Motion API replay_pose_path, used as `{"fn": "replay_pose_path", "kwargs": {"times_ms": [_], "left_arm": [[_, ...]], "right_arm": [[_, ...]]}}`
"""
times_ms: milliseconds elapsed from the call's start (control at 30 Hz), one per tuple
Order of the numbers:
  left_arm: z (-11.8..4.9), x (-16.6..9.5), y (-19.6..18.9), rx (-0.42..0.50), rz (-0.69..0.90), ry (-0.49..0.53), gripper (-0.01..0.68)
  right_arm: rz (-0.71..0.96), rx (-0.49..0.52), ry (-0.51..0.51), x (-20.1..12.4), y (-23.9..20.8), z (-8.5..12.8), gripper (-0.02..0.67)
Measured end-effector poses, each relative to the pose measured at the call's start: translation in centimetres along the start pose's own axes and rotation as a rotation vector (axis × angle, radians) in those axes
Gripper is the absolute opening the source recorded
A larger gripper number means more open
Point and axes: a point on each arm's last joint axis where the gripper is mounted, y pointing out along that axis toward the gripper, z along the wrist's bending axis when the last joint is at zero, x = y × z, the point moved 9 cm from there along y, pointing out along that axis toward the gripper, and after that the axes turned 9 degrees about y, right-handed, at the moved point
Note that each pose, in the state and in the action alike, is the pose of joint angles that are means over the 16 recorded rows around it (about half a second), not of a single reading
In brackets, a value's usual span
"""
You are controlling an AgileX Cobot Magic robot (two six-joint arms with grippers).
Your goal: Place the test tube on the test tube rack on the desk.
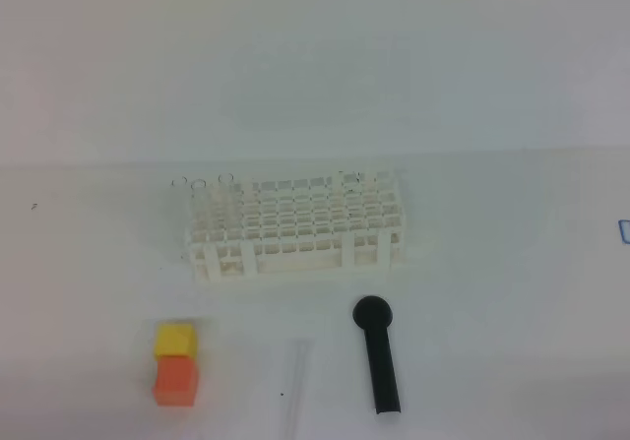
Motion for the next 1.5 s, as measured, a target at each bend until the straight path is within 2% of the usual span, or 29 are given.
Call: {"fn": "replay_pose_path", "kwargs": {"times_ms": [267,467,567,767,967,1067,1333,1433,1500], "left_arm": [[0.2,2.4,-0.1,0.005,-0.139,-0.058,-0.001],[0.3,3.2,-0.3,0.007,-0.189,-0.103,-0.001],[0.3,3.4,-0.3,-0.003,-0.197,-0.204,-0.001],[0.3,3.3,-0.3,-0.030,-0.206,-0.484,-0.001],[0.7,3.5,-0.3,-0.057,-0.235,-0.838,-0.001],[0.9,3.8,-0.4,-0.070,-0.247,-0.972,-0.001],[0.7,4.2,-0.5,-0.099,-0.237,-1.141,-0.001],[0.1,4.1,-0.5,-0.119,-0.201,-1.124,-0.001],[-0.4,4.3,-0.6,-0.136,-0.180,-1.077,-0.001]], "right_arm": [[0.000,0.000,0.000,0.0,0.0,0.0,-0.001],[0.000,0.000,0.000,0.0,0.0,0.0,-0.001],[0.000,0.000,0.001,0.0,0.0,0.0,-0.001],[0.000,0.000,0.001,0.0,0.0,0.0,-0.001],[0.000,0.000,0.001,0.0,0.0,0.0,-0.001],[0.000,0.000,0.001,0.0,0.0,0.0,-0.001],[0.000,0.000,0.001,0.0,0.0,0.0,-0.001],[0.000,0.000,0.001,0.0,0.0,0.0,-0.001],[0.000,0.000,0.001,0.0,0.0,0.0,-0.001]]}}
